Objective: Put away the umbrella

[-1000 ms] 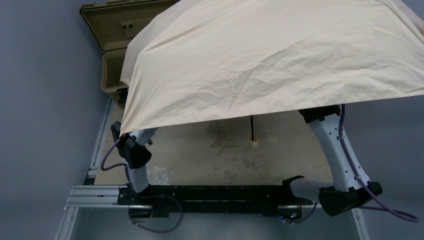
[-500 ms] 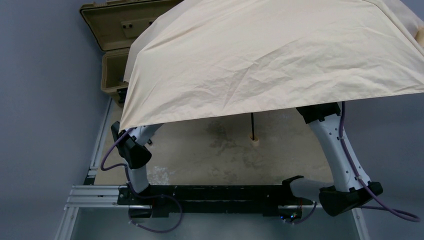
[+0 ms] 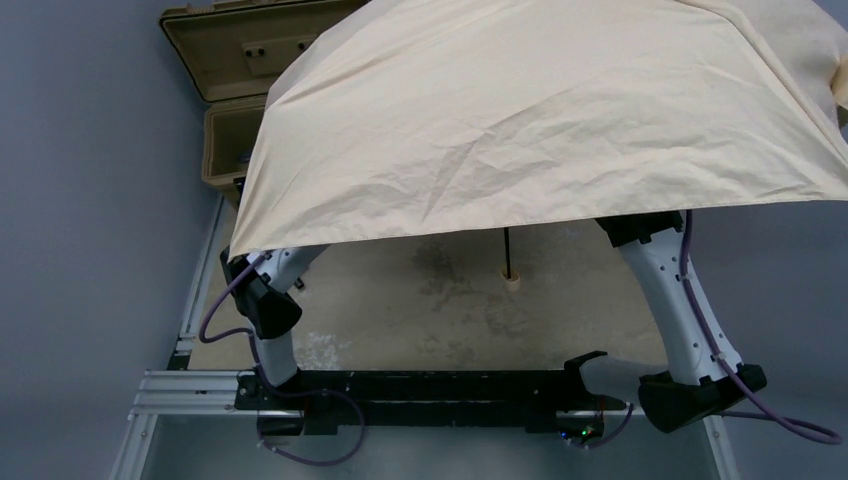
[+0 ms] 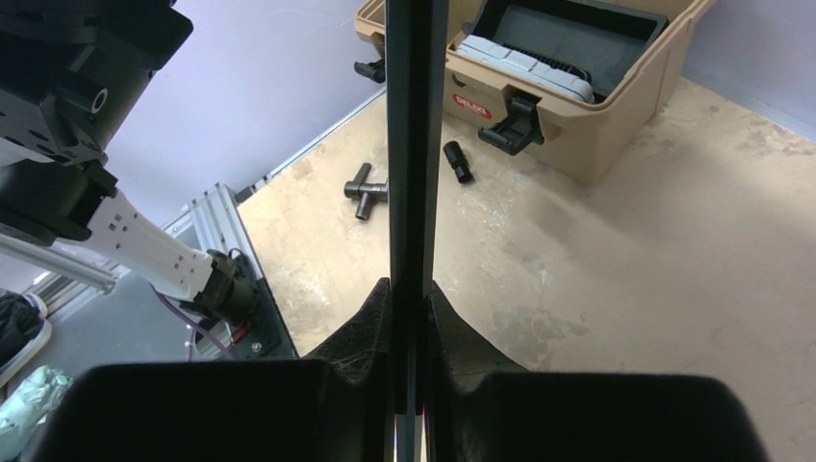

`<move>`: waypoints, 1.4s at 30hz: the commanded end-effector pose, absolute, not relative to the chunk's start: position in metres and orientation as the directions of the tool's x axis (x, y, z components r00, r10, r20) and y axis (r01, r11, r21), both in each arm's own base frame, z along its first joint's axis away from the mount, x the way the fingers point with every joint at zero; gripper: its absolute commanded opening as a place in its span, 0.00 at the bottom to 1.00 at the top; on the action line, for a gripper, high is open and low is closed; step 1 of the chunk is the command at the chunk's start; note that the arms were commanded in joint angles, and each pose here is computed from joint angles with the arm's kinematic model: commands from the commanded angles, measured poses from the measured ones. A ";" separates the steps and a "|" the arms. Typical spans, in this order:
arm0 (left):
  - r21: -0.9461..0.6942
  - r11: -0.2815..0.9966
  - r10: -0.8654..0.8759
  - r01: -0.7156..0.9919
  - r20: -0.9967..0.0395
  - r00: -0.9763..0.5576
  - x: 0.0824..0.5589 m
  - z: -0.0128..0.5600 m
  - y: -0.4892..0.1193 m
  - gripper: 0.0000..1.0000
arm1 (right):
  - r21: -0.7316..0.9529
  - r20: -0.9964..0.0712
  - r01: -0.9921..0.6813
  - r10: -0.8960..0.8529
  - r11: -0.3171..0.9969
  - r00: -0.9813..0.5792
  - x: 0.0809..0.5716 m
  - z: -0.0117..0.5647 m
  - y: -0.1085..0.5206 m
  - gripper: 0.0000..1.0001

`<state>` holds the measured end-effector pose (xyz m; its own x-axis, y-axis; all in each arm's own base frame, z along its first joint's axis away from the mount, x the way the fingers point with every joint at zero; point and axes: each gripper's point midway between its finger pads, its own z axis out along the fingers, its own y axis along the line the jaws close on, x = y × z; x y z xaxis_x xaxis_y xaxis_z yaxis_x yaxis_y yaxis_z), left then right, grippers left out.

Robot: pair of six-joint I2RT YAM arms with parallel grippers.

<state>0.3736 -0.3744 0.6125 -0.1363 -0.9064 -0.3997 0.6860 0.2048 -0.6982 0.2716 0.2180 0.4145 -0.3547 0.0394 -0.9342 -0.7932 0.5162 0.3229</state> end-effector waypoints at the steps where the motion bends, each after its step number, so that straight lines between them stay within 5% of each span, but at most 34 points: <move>1: -0.684 0.224 -0.917 0.694 -0.389 -0.087 0.359 0.638 -0.350 0.47 | 0.154 -0.988 -0.841 0.061 0.519 -0.144 0.265 0.464 0.213 0.00; 13: -0.663 0.297 -0.905 0.687 -0.424 -0.018 0.359 0.641 -0.346 0.47 | 0.154 -0.988 -0.833 0.056 0.531 -0.147 0.269 0.461 0.212 0.00; 20: -0.644 0.323 -0.902 0.694 -0.432 0.019 0.358 0.644 -0.344 0.30 | 0.153 -0.988 -0.832 0.055 0.533 -0.147 0.269 0.460 0.212 0.00; 24: -0.633 0.328 -0.900 0.701 -0.434 0.029 0.358 0.646 -0.344 0.00 | 0.152 -0.988 -0.833 0.054 0.533 -0.146 0.269 0.460 0.212 0.00; 33: -0.623 0.292 -0.905 0.725 -0.425 -0.001 0.352 0.647 -0.347 0.00 | 0.141 -0.990 -0.824 0.054 0.549 -0.134 0.269 0.463 0.209 0.00; 37: -0.618 0.243 -0.893 0.748 -0.444 -0.078 0.342 0.631 -0.357 0.32 | 0.130 -0.991 -0.828 0.062 0.546 -0.116 0.266 0.469 0.208 0.00; 42: -0.612 0.214 -0.867 0.761 -0.478 -0.141 0.325 0.603 -0.357 0.53 | 0.136 -0.991 -0.838 0.070 0.529 -0.116 0.262 0.470 0.208 0.00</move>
